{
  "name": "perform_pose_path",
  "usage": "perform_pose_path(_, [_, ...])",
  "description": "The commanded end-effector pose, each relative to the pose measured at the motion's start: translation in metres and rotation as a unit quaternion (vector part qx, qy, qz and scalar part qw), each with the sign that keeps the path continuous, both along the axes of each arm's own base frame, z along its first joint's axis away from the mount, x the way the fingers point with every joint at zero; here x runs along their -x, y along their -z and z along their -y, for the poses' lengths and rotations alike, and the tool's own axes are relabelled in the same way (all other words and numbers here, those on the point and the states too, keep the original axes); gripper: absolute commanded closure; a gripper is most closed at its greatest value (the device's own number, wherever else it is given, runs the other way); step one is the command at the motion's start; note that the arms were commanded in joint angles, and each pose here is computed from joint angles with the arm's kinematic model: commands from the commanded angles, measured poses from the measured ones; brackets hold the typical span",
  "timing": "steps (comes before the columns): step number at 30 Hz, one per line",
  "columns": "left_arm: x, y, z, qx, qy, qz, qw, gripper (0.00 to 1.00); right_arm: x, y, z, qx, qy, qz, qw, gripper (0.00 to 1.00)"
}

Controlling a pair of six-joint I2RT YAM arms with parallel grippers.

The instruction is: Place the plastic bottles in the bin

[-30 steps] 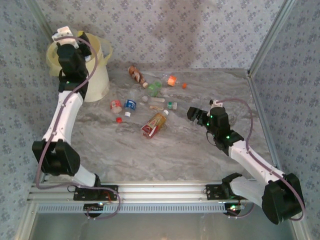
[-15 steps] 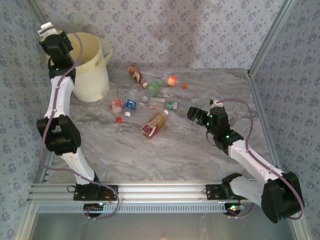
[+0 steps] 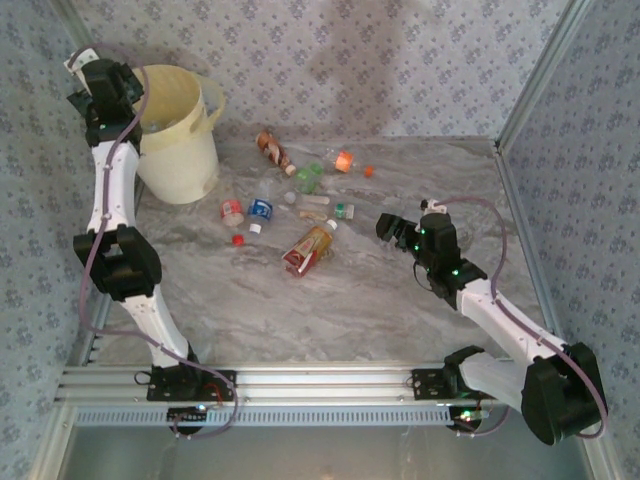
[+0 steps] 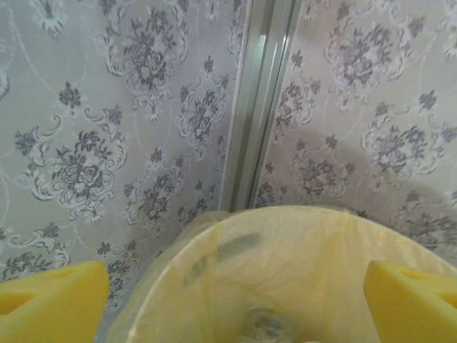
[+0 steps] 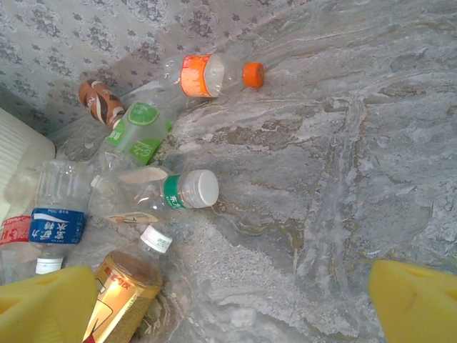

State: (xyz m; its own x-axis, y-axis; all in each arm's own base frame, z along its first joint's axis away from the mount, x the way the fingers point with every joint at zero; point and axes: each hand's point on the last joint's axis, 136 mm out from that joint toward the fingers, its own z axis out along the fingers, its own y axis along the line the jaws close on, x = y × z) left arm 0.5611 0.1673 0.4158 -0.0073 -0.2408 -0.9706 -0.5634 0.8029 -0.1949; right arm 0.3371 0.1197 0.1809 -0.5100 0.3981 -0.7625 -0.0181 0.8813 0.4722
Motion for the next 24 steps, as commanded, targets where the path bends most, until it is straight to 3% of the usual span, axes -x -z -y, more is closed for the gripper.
perform_pose_path(1, [0.008,-0.012,0.018,0.031,0.023,-0.001,0.999,0.06,0.001,0.008,0.006,0.001,0.016,-0.016,1.000,0.00])
perform_pose_path(10, [0.025,-0.027,0.067,0.049,0.067,0.000,0.997,0.02,0.003,0.011,0.005,-0.001,0.008,-0.026,1.000,0.00])
perform_pose_path(15, [0.054,-0.034,0.103,0.074,0.096,0.015,0.993,0.02,0.005,0.018,0.012,-0.005,0.030,-0.039,0.999,0.00])
perform_pose_path(20, [0.088,-0.013,0.135,0.109,0.118,0.012,0.987,0.02,0.005,0.020,0.016,-0.019,0.044,-0.043,0.998,0.00])
perform_pose_path(24, [0.120,0.022,0.164,0.127,0.136,-0.026,0.982,0.02,0.004,0.009,0.006,-0.036,0.016,-0.027,0.999,0.00])
